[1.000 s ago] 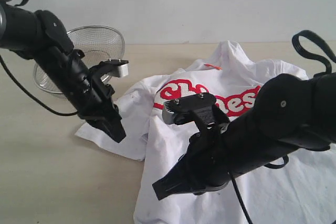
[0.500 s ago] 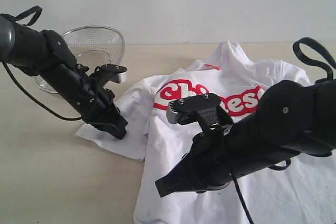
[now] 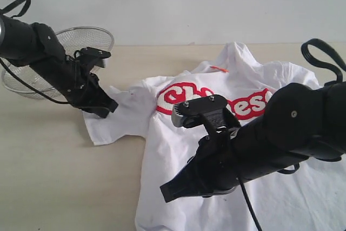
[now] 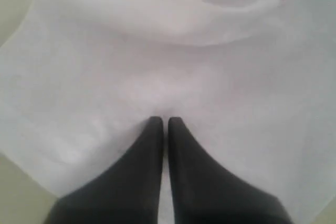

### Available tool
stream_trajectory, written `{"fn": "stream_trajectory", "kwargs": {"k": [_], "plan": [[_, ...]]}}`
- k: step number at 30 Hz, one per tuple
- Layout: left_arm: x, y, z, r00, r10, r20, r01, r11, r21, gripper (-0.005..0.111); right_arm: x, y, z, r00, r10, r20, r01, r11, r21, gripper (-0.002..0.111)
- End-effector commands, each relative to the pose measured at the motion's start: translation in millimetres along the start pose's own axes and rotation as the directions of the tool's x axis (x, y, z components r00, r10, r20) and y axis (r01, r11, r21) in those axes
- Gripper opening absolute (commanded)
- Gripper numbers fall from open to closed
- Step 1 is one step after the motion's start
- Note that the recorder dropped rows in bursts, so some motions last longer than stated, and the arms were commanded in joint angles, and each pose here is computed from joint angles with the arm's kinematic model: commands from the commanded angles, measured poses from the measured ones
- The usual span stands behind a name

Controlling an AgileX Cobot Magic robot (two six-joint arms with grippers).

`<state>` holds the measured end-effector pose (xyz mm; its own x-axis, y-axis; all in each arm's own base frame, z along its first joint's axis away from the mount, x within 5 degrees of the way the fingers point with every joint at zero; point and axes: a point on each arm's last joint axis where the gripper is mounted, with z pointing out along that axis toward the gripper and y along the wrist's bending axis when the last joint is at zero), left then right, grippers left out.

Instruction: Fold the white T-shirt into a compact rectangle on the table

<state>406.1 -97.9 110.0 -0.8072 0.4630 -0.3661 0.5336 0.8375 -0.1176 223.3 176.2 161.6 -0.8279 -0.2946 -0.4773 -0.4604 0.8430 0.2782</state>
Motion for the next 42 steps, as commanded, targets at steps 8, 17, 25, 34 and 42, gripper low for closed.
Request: {"fn": "stream_trajectory", "kwargs": {"k": [8, 17, 25, 34, 42], "plan": [[-14, 11.7, -21, 0.998, -0.045, 0.053, 0.038, 0.992, 0.122, 0.004, -5, -3, -2, 0.997, -0.026, 0.068, 0.024, 0.999, 0.038, 0.0], [-37, -9.4, -46, 0.987, -0.009, 0.162, -0.03, 0.971, 0.238, 0.004, -7, -5, -1, 0.995, -0.029, 0.092, 0.024, 0.998, 0.055, 0.0], [-54, -10.6, -74, 0.966, -0.008, 0.258, -0.033, 0.988, 0.154, 0.004, -2, -11, 15, 0.998, -0.013, 0.056, 0.008, 0.997, 0.082, 0.0], [-71, -20.1, -34, 0.97, 0.038, 0.24, -0.072, 0.988, 0.135, 0.004, -6, -13, 15, 0.995, -0.015, 0.1, 0.004, 0.994, 0.107, 0.0], [-86, -12.9, -18, 0.967, 0.047, 0.25, -0.081, 0.989, 0.125, 0.004, -6, -13, 15, 0.995, -0.018, 0.094, 0.008, 0.995, 0.104, 0.0]]}}
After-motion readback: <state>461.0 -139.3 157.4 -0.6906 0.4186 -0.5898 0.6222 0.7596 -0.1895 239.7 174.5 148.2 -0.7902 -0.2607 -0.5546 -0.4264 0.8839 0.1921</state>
